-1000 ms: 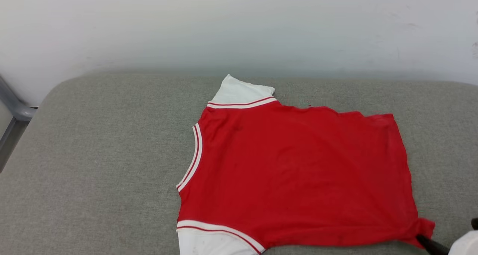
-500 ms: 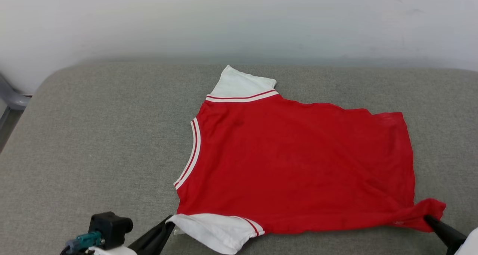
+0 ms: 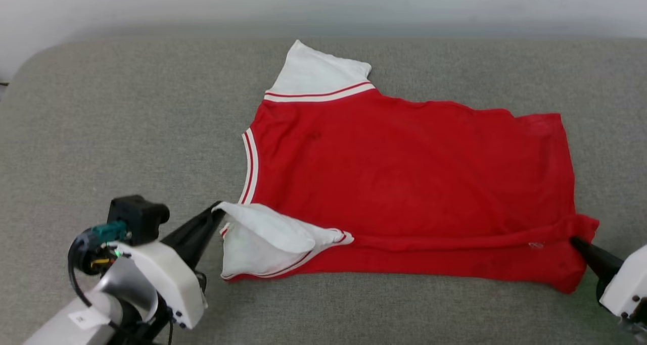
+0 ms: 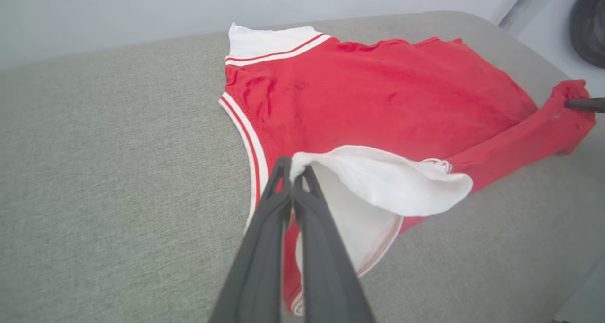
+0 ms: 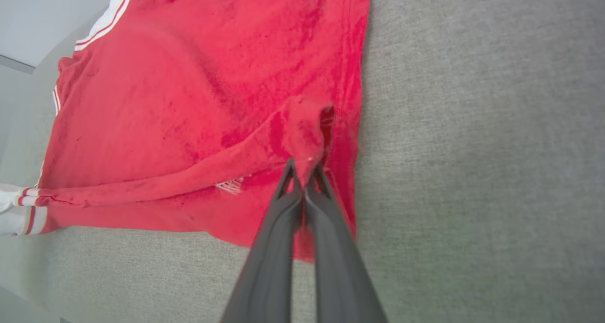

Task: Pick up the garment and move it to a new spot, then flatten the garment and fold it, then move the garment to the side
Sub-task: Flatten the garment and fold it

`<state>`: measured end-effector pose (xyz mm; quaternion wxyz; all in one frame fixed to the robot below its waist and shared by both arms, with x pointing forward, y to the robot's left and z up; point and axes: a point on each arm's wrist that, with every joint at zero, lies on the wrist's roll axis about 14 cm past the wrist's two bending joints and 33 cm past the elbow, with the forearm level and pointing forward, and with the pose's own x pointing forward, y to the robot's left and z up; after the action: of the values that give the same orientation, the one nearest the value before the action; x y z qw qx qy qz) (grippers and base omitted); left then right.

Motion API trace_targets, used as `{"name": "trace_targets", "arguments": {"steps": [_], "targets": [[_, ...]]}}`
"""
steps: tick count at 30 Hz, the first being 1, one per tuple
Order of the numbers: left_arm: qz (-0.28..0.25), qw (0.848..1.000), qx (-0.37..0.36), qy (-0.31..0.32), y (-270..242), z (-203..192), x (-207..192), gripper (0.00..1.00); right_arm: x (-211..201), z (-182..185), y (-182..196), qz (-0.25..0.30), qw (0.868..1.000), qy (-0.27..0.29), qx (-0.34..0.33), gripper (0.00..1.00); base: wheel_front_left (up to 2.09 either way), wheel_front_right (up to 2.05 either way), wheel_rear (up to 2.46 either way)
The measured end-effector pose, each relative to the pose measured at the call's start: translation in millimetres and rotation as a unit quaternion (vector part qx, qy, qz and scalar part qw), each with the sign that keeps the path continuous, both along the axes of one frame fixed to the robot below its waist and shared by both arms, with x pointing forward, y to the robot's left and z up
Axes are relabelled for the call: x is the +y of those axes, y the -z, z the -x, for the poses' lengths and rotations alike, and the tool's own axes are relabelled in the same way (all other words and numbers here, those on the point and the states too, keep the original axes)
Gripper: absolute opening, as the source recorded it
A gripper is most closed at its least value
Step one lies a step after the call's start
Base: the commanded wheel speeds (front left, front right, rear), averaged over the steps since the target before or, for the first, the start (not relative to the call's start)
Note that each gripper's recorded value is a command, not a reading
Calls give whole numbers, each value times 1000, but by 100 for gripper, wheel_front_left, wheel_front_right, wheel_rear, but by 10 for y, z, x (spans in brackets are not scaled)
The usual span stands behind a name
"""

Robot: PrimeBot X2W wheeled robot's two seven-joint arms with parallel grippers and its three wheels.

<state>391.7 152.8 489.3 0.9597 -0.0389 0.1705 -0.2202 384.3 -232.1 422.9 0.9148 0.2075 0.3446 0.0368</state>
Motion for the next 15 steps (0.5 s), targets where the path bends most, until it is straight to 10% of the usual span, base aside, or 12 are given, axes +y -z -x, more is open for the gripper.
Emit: {"name": "trace_targets", "arguments": {"steps": [12, 13, 14, 15], "targets": [[-35, 998, 47, 21, 397, -426, -35, 0, -25, -183, 296, 37, 998, -14, 48, 0, 0, 0, 0], [-42, 998, 51, 19, 442, -436, -14, 48, -30, -180, 318, 40, 998, -14, 53, 19, 0, 0, 0], [-50, 998, 45, 19, 447, -463, 2, 100, -34, -182, 327, 44, 997, -15, 55, 100, 0, 0, 0], [-50, 998, 40, 13, 442, -498, 22, 100, -49, -201, 318, 47, 998, -10, 49, 100, 0, 0, 0]]}}
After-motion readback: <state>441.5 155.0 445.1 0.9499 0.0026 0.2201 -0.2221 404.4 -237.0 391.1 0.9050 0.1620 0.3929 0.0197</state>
